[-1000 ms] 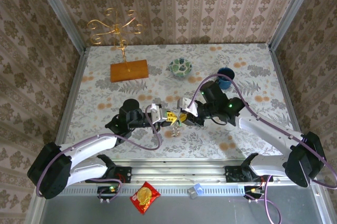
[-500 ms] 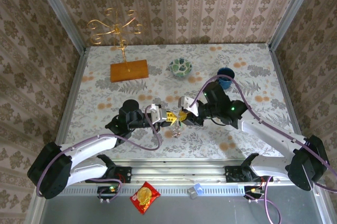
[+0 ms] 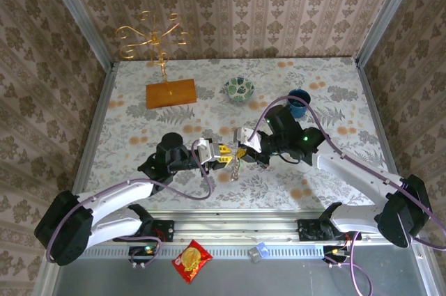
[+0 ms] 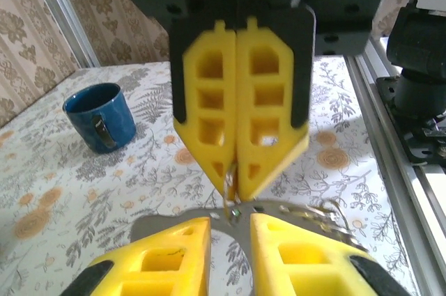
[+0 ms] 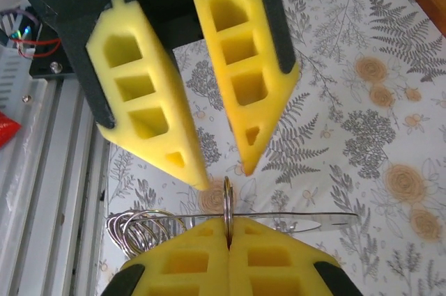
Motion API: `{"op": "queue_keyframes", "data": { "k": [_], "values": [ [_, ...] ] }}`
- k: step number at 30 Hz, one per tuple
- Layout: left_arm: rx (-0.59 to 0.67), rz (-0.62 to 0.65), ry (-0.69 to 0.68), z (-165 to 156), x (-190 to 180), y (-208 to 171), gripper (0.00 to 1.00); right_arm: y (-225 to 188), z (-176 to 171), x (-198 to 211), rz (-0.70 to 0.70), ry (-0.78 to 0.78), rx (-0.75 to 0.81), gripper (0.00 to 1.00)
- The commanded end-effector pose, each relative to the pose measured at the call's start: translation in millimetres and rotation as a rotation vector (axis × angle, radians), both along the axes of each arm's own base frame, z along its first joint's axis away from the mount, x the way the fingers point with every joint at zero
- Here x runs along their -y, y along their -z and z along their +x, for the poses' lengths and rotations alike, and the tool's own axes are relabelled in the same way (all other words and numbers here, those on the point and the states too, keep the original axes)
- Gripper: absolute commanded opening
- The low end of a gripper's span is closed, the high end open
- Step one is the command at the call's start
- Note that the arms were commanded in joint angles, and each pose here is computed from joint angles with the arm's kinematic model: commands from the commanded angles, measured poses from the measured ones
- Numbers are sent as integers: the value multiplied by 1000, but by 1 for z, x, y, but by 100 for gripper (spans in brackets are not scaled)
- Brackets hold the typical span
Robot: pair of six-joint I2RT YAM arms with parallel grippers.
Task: Put the keys on the keyring
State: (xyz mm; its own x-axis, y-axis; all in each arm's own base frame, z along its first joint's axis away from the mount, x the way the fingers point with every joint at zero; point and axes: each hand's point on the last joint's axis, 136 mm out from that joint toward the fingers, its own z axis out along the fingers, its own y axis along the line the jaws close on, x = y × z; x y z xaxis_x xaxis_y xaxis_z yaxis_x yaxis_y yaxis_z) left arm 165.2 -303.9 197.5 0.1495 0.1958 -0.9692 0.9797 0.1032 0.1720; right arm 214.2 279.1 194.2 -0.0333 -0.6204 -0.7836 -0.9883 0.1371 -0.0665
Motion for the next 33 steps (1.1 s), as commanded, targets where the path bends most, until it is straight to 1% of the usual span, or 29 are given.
{"op": "queue_keyframes", "data": {
  "k": [1,4,8,11,14,16,20,21,24,26,28,30,33],
  "values": [
    [25,35,21,-2,-1,-3,25,0,-5,8,-114,-46,24,0],
    [28,45,42,-3,2,-5,25,3,-5,10,-191,-60,38,0],
    [27,41,67,-2,6,-9,25,1,-5,6,-251,-85,70,0],
    [22,37,83,-2,9,-10,24,-2,-6,1,-264,-103,91,0],
    [14,41,90,-1,11,-8,22,-8,-7,-5,-241,-116,106,0],
    [9,40,98,-1,12,-8,17,-9,-7,-9,-234,-123,109,0],
    [6,34,105,-1,12,-10,1,-11,-8,-12,-205,-118,105,0],
    [5,33,106,-2,12,-10,0,-12,-8,-12,-193,-110,106,2],
    [3,18,104,-3,10,-12,0,-20,-6,-10,-110,-71,93,15],
    [1,-3,101,-4,9,-13,0,-25,-4,-4,-26,-29,55,26],
    [1,-33,94,-3,8,-17,0,-33,-2,-3,70,-8,44,33],
    [-2,-63,89,-3,7,-20,0,-37,-3,-2,134,1,40,37],
    [-11,-100,84,-4,6,-21,0,-35,-2,-2,202,25,37,37]
  ]
}}
